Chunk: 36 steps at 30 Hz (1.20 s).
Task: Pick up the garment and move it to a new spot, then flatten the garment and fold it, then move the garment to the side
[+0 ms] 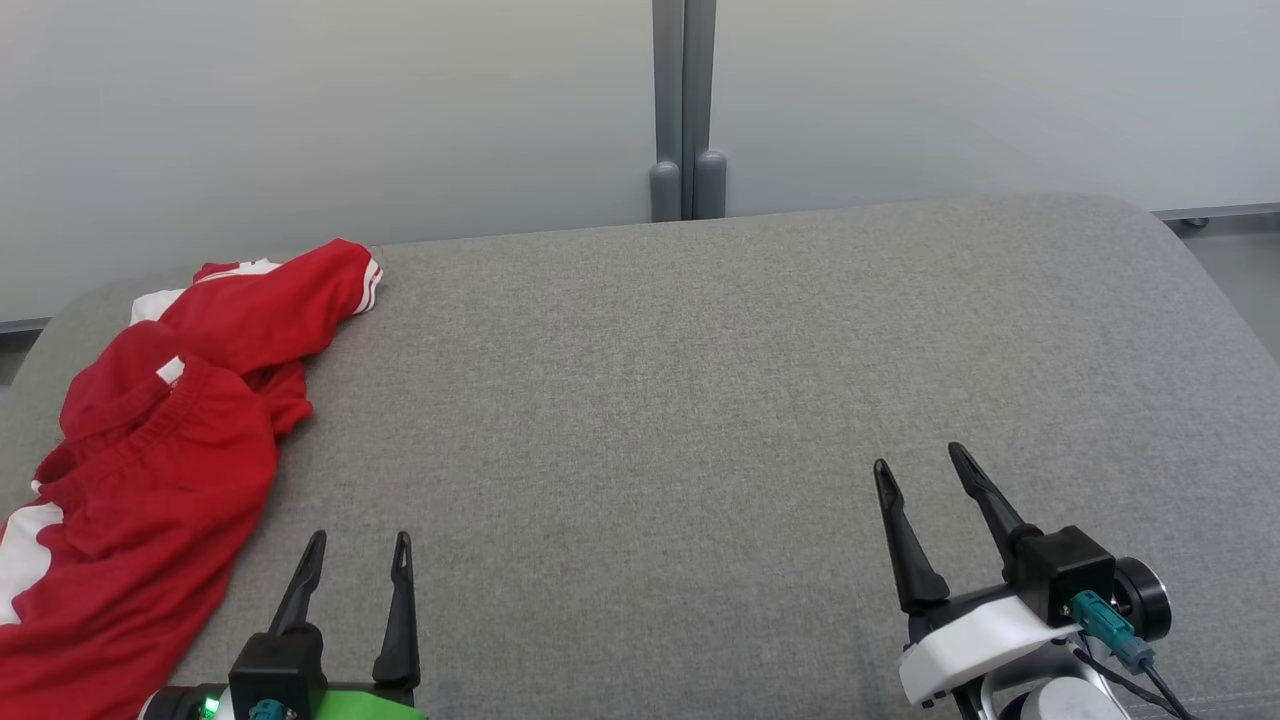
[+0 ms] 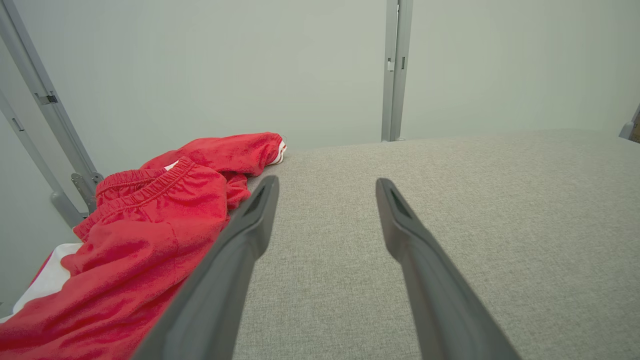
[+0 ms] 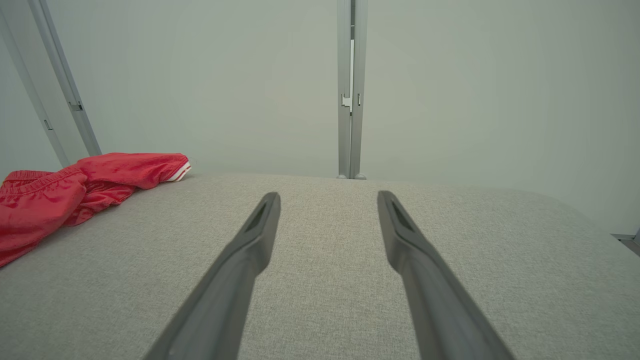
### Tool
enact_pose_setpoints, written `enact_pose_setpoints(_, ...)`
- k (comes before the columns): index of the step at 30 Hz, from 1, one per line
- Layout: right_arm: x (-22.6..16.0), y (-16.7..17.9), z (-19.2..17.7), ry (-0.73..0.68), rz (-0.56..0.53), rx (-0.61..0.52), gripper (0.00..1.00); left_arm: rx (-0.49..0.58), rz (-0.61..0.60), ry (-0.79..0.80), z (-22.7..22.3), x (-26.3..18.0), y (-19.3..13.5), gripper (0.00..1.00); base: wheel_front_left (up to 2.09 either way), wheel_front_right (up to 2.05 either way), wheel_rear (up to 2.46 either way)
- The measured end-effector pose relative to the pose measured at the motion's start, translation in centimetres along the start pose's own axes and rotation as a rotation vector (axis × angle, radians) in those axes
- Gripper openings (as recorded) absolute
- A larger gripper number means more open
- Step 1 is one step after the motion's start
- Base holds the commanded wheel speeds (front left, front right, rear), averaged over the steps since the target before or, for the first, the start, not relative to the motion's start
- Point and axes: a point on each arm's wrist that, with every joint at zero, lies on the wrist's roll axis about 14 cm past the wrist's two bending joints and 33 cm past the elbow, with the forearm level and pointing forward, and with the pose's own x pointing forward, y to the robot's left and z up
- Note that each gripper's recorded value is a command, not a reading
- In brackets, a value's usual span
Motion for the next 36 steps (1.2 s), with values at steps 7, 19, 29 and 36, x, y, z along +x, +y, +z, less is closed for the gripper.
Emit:
enact_pose_setpoints(7,0.0,-0.1,0.0,0.0,-0.002,0.0,1.0,0.0,0.001,0.001,0.0,0.0,0.0,1.0,0.0,0.0,0.0)
enact_pose_setpoints(19,0.6,0.1,0.3,-0.012,0.006,0.007,1.0,-0.008,0.022,0.002,-0.1,-0.5,0.4,1.0,0.0,0.0,0.0)
enact_pose_setpoints(29,2.0,3.2,0.2,-0.009,0.113,0.026,1.0,-0.004,0.137,-0.017,0.5,-2.0,3.6,1.0,0.0,0.0,0.0)
enact_pose_setpoints(36,2.6,7.1,-0.1,0.002,0.243,0.056,1.0,0.01,0.25,-0.037,1.1,-3.9,6.8,1.0,0.0,0.0,0.0)
